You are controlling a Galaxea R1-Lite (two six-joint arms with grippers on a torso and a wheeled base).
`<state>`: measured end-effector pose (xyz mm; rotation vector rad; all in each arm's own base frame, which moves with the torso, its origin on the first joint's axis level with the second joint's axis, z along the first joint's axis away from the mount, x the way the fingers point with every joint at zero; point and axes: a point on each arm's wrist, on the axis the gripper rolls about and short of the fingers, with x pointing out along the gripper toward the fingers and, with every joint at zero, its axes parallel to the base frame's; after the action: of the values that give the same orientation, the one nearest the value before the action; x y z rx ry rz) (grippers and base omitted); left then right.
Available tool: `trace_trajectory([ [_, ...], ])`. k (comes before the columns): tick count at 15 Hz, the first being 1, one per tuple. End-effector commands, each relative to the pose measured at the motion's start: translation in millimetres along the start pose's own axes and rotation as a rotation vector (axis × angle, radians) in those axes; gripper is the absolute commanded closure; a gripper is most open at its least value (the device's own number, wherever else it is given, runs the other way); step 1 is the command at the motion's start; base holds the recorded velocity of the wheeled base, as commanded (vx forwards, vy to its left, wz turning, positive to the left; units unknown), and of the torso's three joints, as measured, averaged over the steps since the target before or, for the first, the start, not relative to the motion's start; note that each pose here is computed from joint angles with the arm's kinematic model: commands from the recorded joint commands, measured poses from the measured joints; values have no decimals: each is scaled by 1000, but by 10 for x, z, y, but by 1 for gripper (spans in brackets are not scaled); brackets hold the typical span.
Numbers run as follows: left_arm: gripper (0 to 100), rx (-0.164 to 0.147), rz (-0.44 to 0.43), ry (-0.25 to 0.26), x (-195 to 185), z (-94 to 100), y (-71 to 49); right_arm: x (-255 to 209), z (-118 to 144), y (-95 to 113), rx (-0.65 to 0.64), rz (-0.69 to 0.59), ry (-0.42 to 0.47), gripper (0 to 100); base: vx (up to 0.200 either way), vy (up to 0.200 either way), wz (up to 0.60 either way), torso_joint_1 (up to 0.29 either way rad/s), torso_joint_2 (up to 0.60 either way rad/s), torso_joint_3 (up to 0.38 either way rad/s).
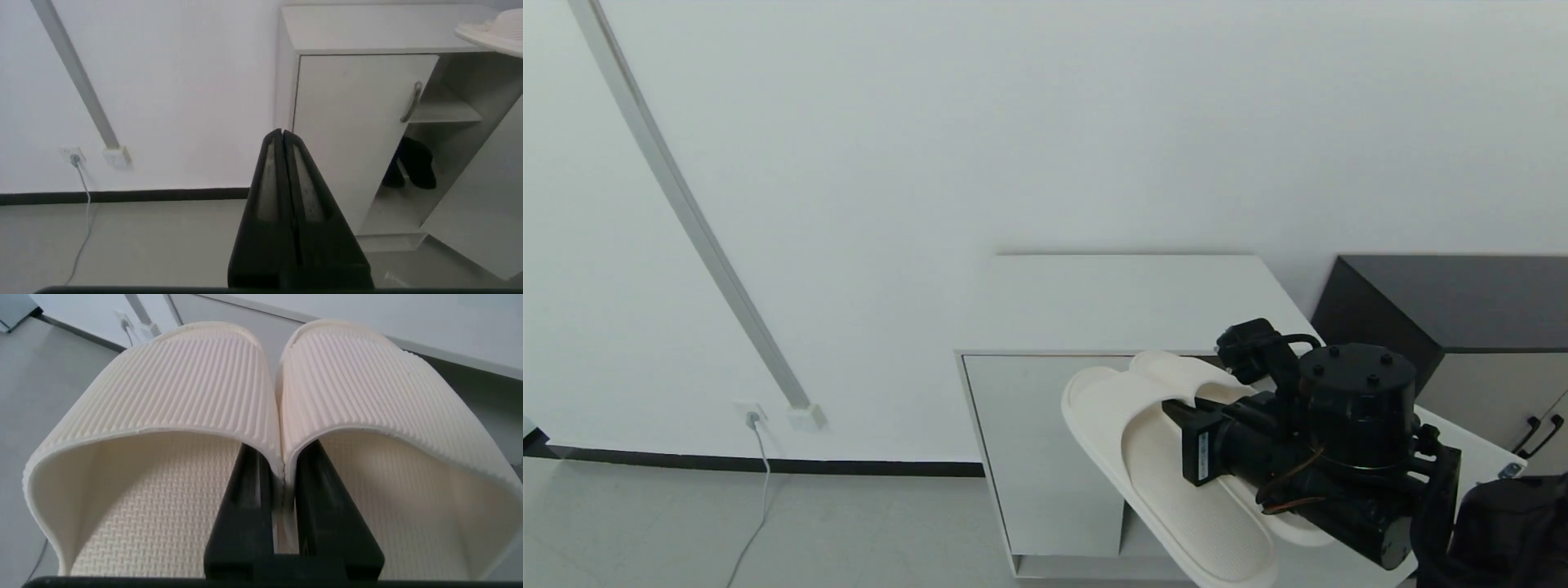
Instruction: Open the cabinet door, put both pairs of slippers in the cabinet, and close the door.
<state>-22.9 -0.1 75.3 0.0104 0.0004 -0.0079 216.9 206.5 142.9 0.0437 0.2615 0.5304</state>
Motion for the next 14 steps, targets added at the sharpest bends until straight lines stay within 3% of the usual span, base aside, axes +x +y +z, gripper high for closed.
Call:
trace_trajectory([
  [1,100,0,0,1,1,0,0,3,-3,1,0,0,0,100,0,-200,0,2,2,2],
  [7,100,0,0,1,1,0,0,-1,-14,-1,1,1,4,100,0,-200,0,4,6,4],
  [14,100,0,0,1,1,0,0,-1,-11,-1,2,0,0,100,0,0,0,0,0,0],
])
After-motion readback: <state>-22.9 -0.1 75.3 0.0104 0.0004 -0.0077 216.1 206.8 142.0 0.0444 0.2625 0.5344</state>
